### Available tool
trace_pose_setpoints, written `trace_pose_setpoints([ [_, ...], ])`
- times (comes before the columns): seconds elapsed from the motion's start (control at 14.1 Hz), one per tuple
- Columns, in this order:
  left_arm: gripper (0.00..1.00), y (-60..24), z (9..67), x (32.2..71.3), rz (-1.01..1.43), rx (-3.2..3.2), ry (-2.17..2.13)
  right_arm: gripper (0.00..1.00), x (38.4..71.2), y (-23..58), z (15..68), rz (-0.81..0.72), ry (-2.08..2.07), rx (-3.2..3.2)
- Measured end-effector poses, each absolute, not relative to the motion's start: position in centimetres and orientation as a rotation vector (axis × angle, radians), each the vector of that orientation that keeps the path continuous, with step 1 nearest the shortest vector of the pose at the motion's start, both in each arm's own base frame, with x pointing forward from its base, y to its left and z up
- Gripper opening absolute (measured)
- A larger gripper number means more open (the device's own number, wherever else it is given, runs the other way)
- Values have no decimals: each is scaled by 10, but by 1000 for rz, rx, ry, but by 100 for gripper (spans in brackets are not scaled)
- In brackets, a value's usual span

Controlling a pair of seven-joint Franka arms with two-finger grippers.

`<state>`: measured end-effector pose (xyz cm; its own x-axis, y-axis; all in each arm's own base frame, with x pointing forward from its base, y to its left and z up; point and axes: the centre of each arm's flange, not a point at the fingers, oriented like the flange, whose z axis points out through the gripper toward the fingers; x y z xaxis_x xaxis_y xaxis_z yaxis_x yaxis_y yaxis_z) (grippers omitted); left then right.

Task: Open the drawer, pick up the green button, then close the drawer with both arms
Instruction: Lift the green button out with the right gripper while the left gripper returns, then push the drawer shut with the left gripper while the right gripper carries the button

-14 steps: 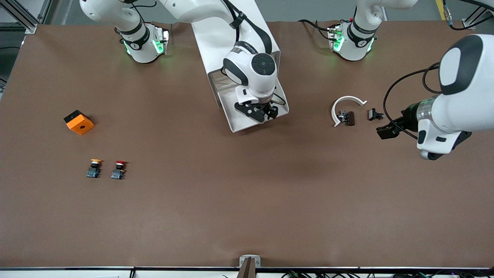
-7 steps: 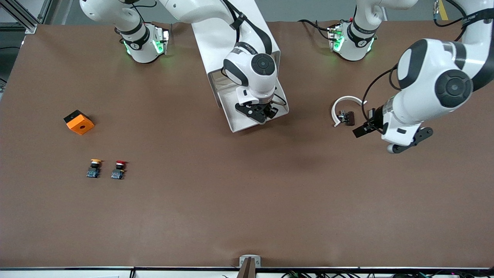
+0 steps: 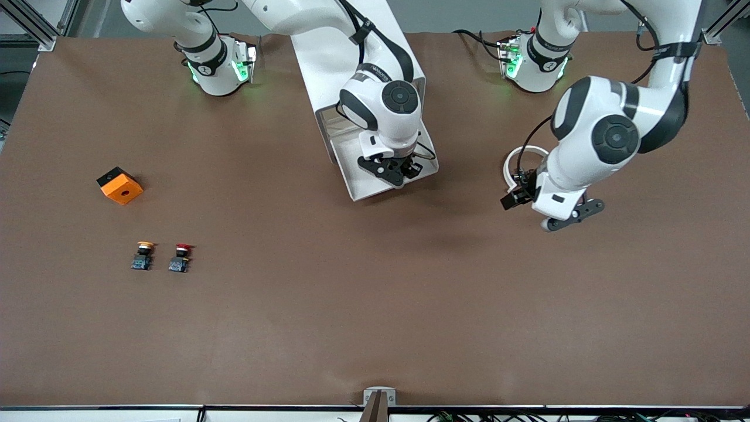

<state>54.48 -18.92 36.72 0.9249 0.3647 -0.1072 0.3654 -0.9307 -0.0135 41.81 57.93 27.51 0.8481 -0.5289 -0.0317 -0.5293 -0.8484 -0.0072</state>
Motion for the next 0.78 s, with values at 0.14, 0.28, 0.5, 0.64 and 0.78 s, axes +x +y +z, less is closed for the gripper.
trace_pose_setpoints([
  [0.14,100,-207,343,534,-144,3071,556,41,424,584,289,54,885,-2961],
  [0.28,100,-220,321,523,-125,3066,541,41,430,587,302,64,902,-2925],
  [0.5,100,-240,291,509,-95,3052,524,41,445,579,313,75,892,-2946],
  [0.64,100,-266,269,499,-84,3022,588,41,457,568,323,101,799,-3006],
  [0.78,100,-296,248,486,-86,3005,627,41,482,547,344,103,702,-3031],
])
